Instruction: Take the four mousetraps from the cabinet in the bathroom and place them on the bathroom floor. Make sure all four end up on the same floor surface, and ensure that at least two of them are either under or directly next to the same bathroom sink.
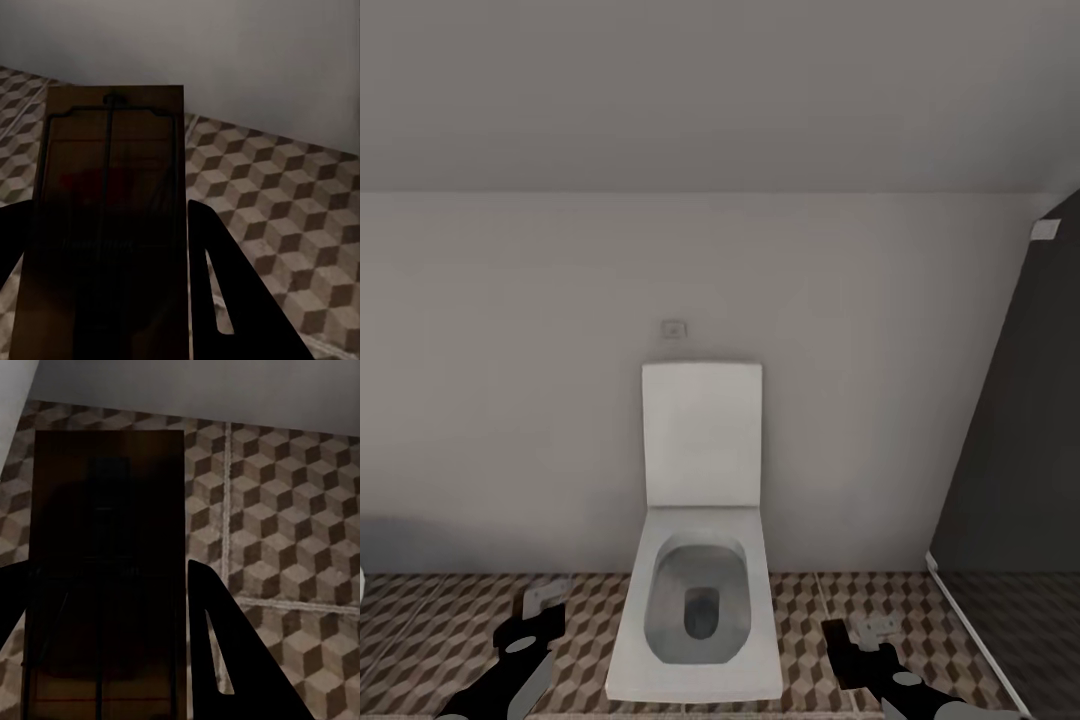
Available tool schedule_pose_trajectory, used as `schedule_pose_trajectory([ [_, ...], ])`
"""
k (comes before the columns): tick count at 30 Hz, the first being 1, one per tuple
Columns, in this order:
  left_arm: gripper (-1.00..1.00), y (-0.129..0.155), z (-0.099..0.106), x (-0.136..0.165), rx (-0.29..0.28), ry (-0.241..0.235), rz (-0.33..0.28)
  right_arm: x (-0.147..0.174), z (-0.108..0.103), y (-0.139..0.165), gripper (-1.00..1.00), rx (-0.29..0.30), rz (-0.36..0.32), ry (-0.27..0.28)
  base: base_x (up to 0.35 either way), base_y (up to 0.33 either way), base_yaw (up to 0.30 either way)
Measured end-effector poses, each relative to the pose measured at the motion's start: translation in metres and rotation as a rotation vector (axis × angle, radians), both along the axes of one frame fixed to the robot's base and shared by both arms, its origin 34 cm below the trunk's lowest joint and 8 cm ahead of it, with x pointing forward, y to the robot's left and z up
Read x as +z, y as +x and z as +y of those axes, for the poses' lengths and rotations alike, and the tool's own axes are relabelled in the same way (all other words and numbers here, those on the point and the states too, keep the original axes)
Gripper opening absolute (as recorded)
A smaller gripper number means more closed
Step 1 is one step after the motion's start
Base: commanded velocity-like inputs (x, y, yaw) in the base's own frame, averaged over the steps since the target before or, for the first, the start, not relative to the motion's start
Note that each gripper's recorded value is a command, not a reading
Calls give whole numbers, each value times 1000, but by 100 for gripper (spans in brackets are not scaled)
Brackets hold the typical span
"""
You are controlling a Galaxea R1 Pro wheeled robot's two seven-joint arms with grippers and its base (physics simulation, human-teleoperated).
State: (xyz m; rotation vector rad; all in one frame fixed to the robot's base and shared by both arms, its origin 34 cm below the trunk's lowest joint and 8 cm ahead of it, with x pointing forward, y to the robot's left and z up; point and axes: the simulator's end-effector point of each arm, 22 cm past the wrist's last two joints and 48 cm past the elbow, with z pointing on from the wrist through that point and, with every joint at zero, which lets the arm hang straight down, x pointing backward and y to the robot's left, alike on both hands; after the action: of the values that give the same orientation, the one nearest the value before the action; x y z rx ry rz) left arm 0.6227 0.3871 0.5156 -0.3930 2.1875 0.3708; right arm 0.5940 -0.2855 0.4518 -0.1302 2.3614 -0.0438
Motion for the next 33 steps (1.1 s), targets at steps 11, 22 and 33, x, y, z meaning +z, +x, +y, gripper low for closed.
schedule_pose_trajectory([
  [11, -100, -3, -1, -22, -3, -3, -5, -23, 0, -4, -100, 1, 0, 0, 0, 0, 0],
  [22, -100, -8, -1, -46, -3, -5, -7, -46, 0, -9, -100, 1, -1, 0, 0, 0, 0],
  [33, -100, -13, -1, -69, -3, -6, -8, -70, 0, -14, -100, 1, -1, -1, 0, 0, 0],
])
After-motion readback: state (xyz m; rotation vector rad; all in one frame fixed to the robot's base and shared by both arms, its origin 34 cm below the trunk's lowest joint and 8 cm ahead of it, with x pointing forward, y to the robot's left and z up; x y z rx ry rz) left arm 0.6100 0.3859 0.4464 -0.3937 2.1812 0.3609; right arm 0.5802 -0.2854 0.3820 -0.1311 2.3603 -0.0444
